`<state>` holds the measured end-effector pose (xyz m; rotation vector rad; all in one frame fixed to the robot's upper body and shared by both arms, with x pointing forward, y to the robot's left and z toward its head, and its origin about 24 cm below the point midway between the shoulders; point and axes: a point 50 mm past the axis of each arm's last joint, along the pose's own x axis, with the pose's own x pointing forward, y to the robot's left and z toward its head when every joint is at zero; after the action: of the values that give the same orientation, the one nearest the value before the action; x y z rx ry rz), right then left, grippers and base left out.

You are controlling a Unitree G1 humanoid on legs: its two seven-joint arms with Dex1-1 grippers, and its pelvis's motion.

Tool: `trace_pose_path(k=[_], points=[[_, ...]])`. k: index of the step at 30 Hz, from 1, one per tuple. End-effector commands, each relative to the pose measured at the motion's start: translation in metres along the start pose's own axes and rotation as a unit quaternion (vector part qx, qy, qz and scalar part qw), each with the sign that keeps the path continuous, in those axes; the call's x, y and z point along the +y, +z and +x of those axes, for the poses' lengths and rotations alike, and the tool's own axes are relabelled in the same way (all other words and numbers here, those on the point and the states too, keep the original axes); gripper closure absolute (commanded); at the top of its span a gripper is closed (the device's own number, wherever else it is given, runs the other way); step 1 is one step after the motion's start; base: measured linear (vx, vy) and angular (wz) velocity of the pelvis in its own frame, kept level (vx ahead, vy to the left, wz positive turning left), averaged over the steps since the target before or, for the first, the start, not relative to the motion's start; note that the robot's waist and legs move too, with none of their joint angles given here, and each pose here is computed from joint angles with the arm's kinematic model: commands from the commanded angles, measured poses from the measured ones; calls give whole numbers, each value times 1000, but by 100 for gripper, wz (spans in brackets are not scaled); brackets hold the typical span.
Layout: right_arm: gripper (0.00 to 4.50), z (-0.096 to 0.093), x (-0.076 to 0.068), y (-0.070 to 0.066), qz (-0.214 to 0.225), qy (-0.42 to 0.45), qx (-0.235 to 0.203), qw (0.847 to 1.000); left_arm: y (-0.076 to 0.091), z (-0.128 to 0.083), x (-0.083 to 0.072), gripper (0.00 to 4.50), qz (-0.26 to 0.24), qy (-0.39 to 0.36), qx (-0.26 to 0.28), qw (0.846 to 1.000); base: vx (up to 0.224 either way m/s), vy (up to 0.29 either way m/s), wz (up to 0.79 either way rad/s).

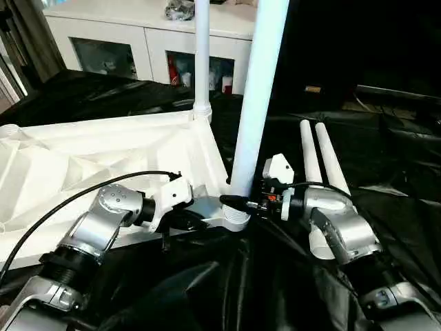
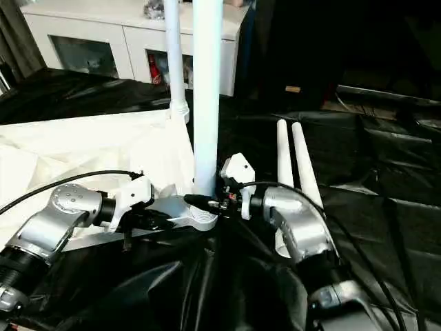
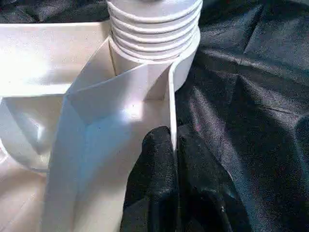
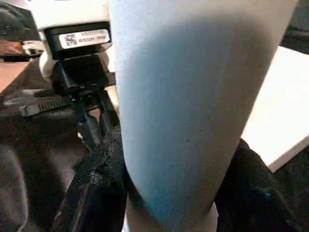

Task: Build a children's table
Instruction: Insert table leg to table base

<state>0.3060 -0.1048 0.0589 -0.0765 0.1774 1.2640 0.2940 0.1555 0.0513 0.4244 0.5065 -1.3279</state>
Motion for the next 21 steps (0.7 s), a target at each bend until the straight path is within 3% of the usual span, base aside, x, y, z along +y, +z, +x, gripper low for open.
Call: trace_pose_path(k=[1, 8, 11, 14, 15, 19, 21], points=[[261, -14, 4, -49, 73, -11, 96, 993, 11, 2, -6, 450, 20, -39, -19, 999, 0, 0, 0], [261, -13, 2, -54, 78, -33, 99, 991, 20, 5, -5, 450, 16, -30, -41, 999, 0, 0, 0], [261, -12, -7, -58, 74, -108, 108, 985, 25, 8, 0, 450, 15, 6, -40, 999, 0, 0, 0], [261, -7, -14, -59, 87, -201, 104, 970, 33, 13, 11, 450, 6, 72, -19, 997, 0, 0, 0], [261, 1, -14, -55, 130, -244, 77, 958, 47, 17, 15, 450, -17, 106, -32, 994, 0, 0, 0], [261, 17, -11, -50, 164, -279, 56, 944, 65, 25, 22, 450, -42, 156, -39, 986, 0, 0, 0], [261, 38, -5, -49, 174, -301, 60, 936, 78, 43, 28, 450, -78, 202, -41, 975, 0, 0, 0]])
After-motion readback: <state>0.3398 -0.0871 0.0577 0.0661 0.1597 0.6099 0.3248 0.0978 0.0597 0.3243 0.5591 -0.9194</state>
